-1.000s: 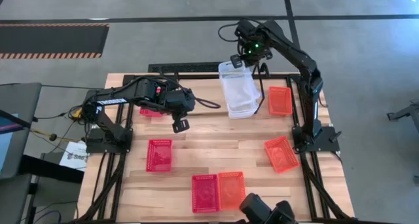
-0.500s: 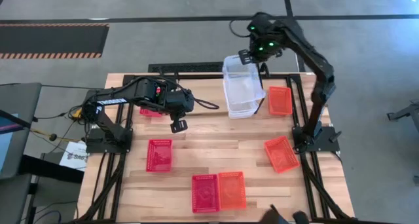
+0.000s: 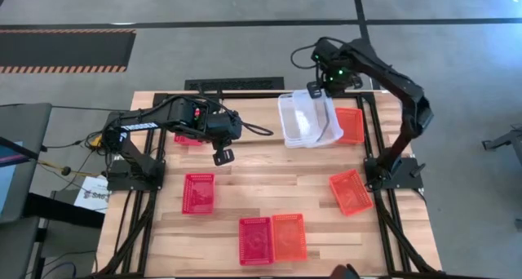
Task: Stack baskets on shelf by color
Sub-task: Stack the white bin on top of the white bins on the shelf
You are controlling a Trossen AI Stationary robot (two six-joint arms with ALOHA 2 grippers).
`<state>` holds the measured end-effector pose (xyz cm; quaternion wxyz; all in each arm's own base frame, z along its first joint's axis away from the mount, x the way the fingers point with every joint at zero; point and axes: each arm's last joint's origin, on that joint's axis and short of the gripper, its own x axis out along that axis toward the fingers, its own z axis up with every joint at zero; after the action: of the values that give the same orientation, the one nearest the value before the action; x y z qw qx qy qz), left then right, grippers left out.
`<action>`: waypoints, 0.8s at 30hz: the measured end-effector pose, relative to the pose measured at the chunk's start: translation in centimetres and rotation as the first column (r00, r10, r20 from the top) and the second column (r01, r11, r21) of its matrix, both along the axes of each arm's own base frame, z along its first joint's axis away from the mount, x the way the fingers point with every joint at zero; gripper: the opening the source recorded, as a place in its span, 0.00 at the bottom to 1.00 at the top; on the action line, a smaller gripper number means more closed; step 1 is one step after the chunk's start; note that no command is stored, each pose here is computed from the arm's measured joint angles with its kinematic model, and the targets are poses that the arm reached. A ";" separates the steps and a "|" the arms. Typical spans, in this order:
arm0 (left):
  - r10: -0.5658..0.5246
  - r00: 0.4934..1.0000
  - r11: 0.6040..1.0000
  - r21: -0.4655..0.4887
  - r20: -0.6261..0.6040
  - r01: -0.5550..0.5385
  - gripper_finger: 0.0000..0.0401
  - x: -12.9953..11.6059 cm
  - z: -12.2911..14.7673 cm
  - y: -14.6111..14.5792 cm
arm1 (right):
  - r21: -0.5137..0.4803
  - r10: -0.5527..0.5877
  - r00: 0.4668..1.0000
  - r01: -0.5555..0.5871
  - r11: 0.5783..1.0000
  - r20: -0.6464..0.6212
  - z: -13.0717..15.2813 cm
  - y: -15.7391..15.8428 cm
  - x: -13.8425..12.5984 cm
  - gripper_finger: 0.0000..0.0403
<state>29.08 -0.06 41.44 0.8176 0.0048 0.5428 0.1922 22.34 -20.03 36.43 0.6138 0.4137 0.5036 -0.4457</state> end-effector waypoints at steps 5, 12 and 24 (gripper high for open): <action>0.005 1.000 1.000 -0.003 0.002 -0.005 0.20 0.0 0.0 0.0 | 0.011 0.019 1.000 -0.019 1.000 0.001 -0.8 -1.6 0.2 0.00; 0.016 1.000 1.000 -0.007 0.006 -0.016 0.20 0.0 0.0 0.0 | -0.007 -0.013 0.997 0.013 1.000 0.076 -1.0 -3.3 0.2 0.00; 0.028 1.000 1.000 -0.010 0.011 -0.028 0.20 0.0 0.0 0.0 | -0.032 0.010 0.992 -0.006 0.999 0.125 -1.9 -3.4 1.3 0.00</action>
<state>29.08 -0.06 41.44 0.8177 -0.0079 0.5394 0.2008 23.61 -23.46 34.48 0.6524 0.4290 0.4588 -0.4241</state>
